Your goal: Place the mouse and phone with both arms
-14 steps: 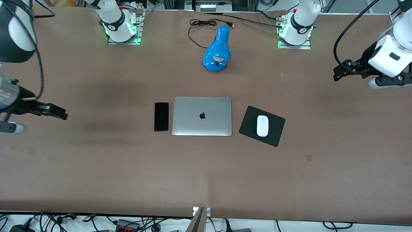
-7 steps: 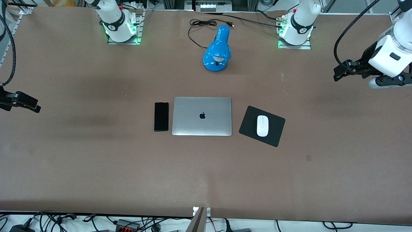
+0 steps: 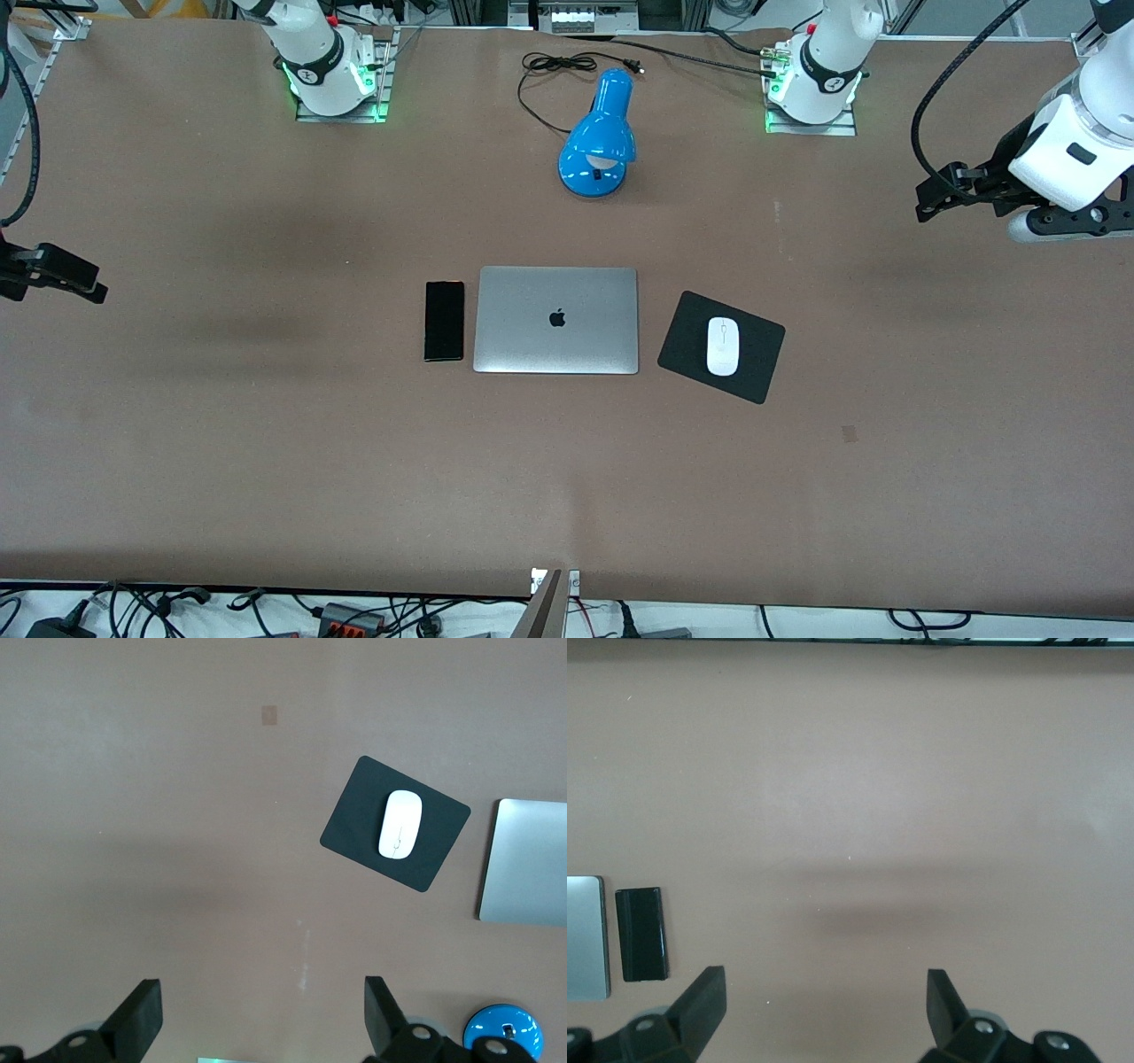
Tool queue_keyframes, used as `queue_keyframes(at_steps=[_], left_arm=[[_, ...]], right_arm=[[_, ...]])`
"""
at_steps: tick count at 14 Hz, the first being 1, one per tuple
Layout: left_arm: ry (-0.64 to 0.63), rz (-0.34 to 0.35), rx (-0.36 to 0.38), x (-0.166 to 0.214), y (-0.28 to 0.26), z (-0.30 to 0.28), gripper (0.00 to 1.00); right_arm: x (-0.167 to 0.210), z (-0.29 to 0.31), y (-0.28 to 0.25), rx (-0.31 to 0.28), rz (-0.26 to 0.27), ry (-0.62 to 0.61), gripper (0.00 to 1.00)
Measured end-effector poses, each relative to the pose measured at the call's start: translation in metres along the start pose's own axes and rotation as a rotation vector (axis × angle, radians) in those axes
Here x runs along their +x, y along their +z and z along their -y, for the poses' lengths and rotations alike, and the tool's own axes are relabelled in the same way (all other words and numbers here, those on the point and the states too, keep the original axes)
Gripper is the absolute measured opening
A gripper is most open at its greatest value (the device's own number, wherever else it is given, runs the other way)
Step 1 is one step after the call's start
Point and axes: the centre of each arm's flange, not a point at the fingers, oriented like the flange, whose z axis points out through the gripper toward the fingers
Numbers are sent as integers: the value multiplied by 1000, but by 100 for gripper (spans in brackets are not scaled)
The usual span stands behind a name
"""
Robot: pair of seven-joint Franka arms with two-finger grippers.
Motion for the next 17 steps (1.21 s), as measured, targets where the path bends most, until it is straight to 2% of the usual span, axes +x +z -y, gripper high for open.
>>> queue_keyframes(at_steps=[3, 8, 17], left_arm=[[7, 0, 0, 0, 0, 0, 100], [4, 0, 0, 1, 0, 3, 100], [5, 0, 0, 1, 0, 4, 100]], right_arm=[[-24, 2, 8, 3, -15, -3, 100], [-63, 3, 16, 9, 2, -2, 100], [-68, 4, 20, 11, 17, -5, 100]])
